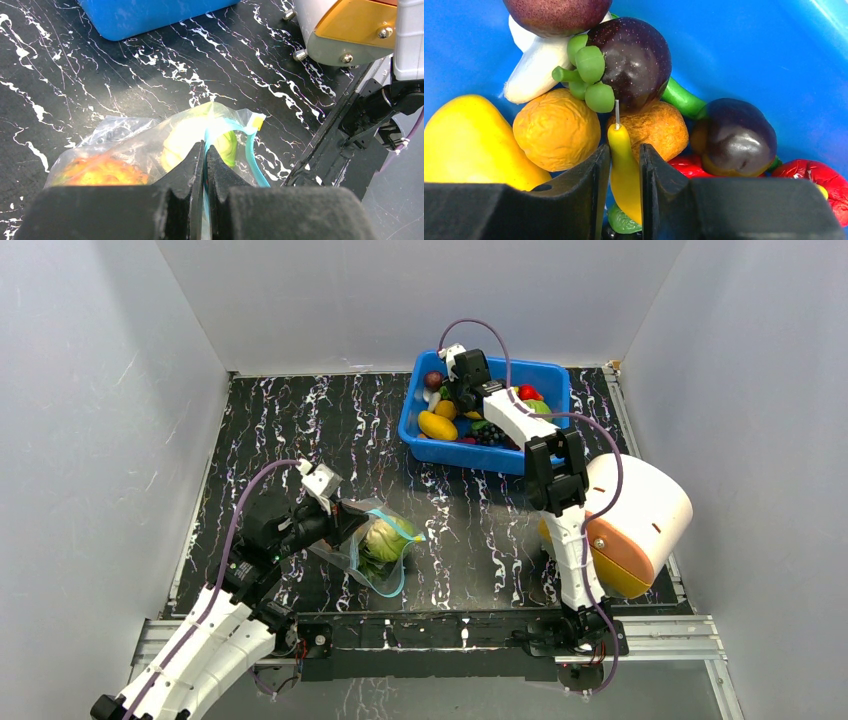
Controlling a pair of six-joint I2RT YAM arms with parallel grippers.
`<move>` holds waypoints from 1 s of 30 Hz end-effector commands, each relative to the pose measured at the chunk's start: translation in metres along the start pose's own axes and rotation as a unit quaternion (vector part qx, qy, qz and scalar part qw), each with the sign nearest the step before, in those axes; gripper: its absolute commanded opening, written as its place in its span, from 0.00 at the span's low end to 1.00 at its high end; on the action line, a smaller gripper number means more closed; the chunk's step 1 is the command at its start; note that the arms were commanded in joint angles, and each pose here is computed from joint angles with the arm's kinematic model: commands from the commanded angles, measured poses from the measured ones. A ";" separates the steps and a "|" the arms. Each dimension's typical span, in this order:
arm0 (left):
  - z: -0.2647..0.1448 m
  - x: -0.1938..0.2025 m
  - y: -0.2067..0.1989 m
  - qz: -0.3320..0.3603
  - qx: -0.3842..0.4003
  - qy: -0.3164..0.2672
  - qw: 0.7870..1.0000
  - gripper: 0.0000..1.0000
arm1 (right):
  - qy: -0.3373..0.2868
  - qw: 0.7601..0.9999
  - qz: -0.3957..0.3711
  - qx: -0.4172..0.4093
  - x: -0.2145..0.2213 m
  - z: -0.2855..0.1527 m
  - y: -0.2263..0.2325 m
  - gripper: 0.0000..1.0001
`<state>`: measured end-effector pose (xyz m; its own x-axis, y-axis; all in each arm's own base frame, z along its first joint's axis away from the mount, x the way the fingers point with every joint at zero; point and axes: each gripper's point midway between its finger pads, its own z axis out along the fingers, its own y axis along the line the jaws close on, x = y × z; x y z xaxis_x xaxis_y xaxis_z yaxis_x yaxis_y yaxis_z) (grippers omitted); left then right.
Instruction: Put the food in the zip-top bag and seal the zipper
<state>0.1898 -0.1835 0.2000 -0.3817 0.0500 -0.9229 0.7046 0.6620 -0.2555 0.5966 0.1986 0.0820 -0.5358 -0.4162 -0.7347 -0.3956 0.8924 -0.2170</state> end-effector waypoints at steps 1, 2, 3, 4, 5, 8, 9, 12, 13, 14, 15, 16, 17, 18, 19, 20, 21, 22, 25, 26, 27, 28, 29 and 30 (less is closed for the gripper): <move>0.001 -0.008 -0.004 0.013 0.012 -0.015 1.000 0.00 | -0.059 0.998 -0.007 0.035 -0.037 -0.009 -0.025 0.28; 0.001 -0.008 -0.004 0.013 0.011 -0.015 1.000 0.00 | -0.060 0.997 -0.010 0.040 -0.037 -0.009 -0.027 0.32; 0.000 -0.007 -0.004 0.013 0.012 -0.015 1.000 0.00 | -0.061 0.997 -0.011 0.046 -0.038 -0.008 -0.030 0.34; 0.000 -0.008 -0.004 0.014 0.011 -0.016 1.000 0.00 | -0.060 0.997 -0.014 0.047 -0.037 -0.007 -0.030 0.35; 0.000 -0.008 -0.004 0.013 0.010 -0.016 1.000 0.00 | -0.059 0.997 -0.015 0.049 -0.036 -0.005 -0.030 0.35; 0.000 -0.008 -0.003 0.014 0.008 -0.016 1.000 0.00 | -0.054 0.997 -0.016 0.048 -0.031 0.000 -0.029 0.34; 0.000 -0.008 -0.003 0.014 0.007 -0.017 1.000 0.00 | -0.052 0.997 -0.016 0.046 -0.030 0.002 -0.028 0.33; 0.000 -0.007 -0.003 0.015 0.007 -0.016 1.000 0.00 | -0.048 0.998 -0.016 0.045 -0.026 0.005 -0.027 0.30; 0.000 -0.008 -0.002 0.015 0.007 -0.016 1.000 0.00 | -0.048 0.998 -0.016 0.045 -0.027 0.004 -0.027 0.29; 0.000 -0.007 -0.003 0.015 0.007 -0.015 1.000 0.00 | -0.049 0.998 -0.017 0.044 -0.027 0.004 -0.026 0.28; 0.000 -0.007 -0.003 0.015 0.008 -0.015 1.000 0.00 | -0.051 0.998 -0.017 0.043 -0.028 0.004 -0.026 0.27; 0.001 -0.007 -0.002 0.014 0.008 -0.015 1.000 0.00 | -0.053 0.998 -0.017 0.041 -0.030 0.003 -0.027 0.26; 0.001 -0.007 -0.003 0.014 0.009 -0.015 1.000 0.00 | -0.054 0.998 -0.018 0.041 -0.031 0.002 -0.027 0.24; 0.001 -0.007 -0.003 0.015 0.009 -0.015 1.000 0.00 | -0.055 0.997 -0.017 0.041 -0.033 0.000 -0.027 0.22; 0.001 -0.007 -0.003 0.015 0.009 -0.015 1.000 0.00 | -0.057 0.997 -0.017 0.040 -0.034 -0.001 -0.027 0.20; 0.001 -0.007 -0.003 0.014 0.008 -0.015 1.000 0.00 | -0.059 0.997 -0.015 0.039 -0.037 -0.004 -0.028 0.18; 0.001 -0.008 -0.003 0.014 0.009 -0.016 1.000 0.00 | -0.062 0.997 -0.013 0.038 -0.040 -0.007 -0.028 0.17; 0.001 -0.007 -0.003 0.014 0.008 -0.016 1.000 0.00 | -0.066 0.997 -0.011 0.036 -0.044 -0.011 -0.028 0.15; 0.000 -0.008 -0.003 0.012 0.008 -0.017 1.000 0.00 | -0.079 0.996 -0.006 0.031 -0.055 -0.026 -0.029 0.10; 0.000 -0.008 -0.003 0.012 0.008 -0.017 1.000 0.00 | -0.084 0.996 -0.005 0.031 -0.060 -0.033 -0.030 0.09; 0.000 -0.008 -0.003 0.011 0.008 -0.018 1.000 0.00 | -0.088 0.996 -0.002 0.032 -0.062 -0.039 -0.031 0.07; 0.000 -0.008 -0.003 0.010 0.007 -0.019 1.000 0.00 | -0.095 0.995 0.000 0.031 -0.066 -0.046 -0.031 0.05; -0.001 -0.008 -0.003 0.008 0.007 -0.019 1.000 0.00 | -0.100 0.995 0.002 0.029 -0.070 -0.053 -0.032 0.04; -0.001 -0.009 -0.004 0.006 0.008 -0.020 1.000 0.00 | -0.103 0.994 0.002 0.026 -0.071 -0.059 -0.031 0.03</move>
<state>0.1899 -0.1835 0.2000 -0.3825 0.0492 -0.9227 0.7037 0.6627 -0.2564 0.6018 0.1948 0.0930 -0.4909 -0.4426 -0.7504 -0.3978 0.8802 -0.2589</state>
